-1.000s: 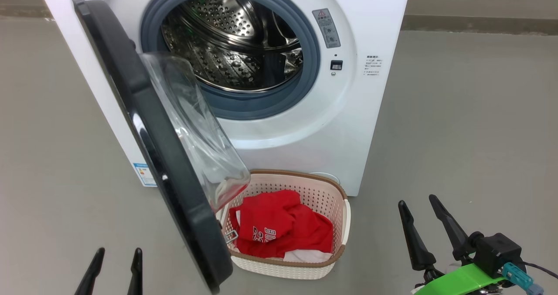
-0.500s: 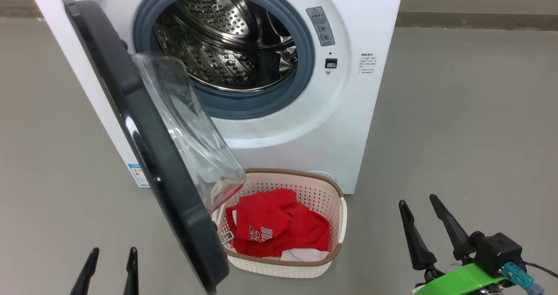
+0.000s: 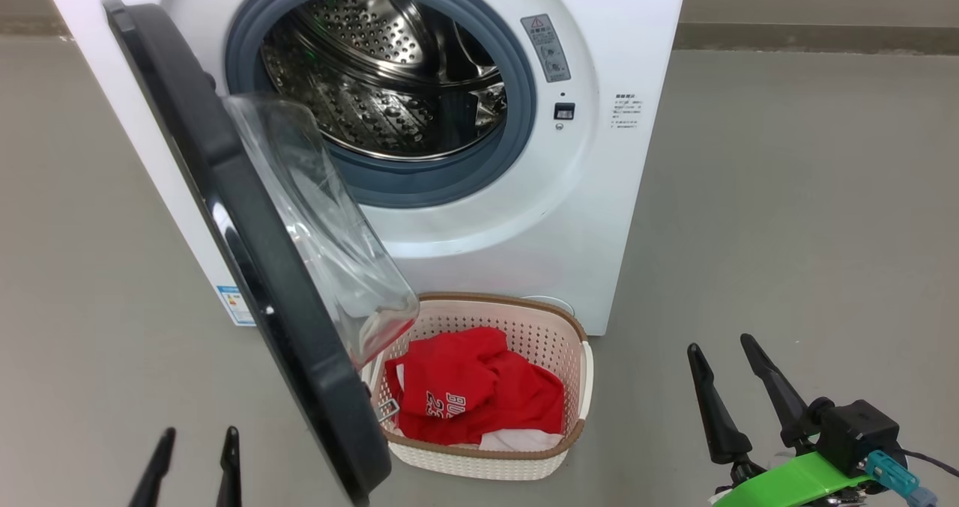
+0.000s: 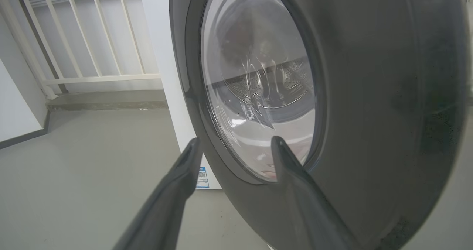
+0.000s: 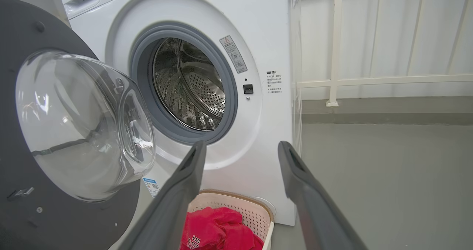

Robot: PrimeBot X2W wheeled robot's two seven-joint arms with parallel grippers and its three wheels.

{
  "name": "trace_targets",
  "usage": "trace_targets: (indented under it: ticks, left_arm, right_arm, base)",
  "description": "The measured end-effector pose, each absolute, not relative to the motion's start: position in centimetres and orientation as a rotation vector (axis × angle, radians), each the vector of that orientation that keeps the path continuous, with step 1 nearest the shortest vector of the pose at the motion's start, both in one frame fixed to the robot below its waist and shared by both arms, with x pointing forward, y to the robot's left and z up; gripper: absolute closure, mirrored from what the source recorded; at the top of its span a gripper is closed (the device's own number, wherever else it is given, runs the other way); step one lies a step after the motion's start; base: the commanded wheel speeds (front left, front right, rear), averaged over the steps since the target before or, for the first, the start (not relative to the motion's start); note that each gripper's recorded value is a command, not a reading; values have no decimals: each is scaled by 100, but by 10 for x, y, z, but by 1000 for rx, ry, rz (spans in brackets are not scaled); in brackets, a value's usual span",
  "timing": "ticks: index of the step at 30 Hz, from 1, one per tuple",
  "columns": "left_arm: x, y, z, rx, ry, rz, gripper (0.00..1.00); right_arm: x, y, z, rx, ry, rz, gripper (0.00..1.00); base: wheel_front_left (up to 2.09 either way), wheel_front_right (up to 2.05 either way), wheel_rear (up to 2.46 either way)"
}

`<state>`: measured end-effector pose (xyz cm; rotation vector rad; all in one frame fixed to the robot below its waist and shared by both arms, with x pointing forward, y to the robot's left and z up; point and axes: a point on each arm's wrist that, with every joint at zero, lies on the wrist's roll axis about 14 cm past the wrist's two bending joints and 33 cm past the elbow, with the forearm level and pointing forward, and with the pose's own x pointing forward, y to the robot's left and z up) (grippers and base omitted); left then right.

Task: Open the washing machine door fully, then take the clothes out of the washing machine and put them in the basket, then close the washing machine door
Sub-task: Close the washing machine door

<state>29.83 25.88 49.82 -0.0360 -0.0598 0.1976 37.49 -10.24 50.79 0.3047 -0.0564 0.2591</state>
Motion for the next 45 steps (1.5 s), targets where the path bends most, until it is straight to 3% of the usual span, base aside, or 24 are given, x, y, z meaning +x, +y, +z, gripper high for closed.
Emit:
trace_targets:
  ticks: [2,3,10,15,19,24,30,37,45]
  left_arm:
    - [299,255,497,-35,-55,188,91]
    - [299,254,496,-36,-52,185,100]
    - [299,272,490,-220,-70,265,100]
    - [315,287,514,-502,-200,339,100]
    - [325,294,523,-837,-253,383,100]
    - [338,285,543,-1206,-264,334,100]
    - [352,264,572,-1461,-216,200,100]
    - [362,233,607,-1557,-163,20,100]
    - [372,209,608,-1562,-97,-33,100]
  right_arm:
    - [375,-103,508,305,-57,258,0]
    - [375,-103,508,305,-56,258,0]
    - [375,-103,507,304,-54,256,0]
    - [373,-105,508,303,-57,252,0]
    - [372,-105,509,303,-61,252,0]
    - [371,-107,510,302,-64,246,0]
    - [370,-110,510,302,-65,239,0]
    - [368,-113,508,303,-63,228,0]
    - [367,-121,503,305,-51,202,0]
  base:
    - [0,0,0]
    - [0,0,0]
    - [0,0,0]
    - [0,0,0]
    - [0,0,0]
    - [0,0,0]
    - [0,0,0]
    - [0,0,0]
    - [0,0,0]
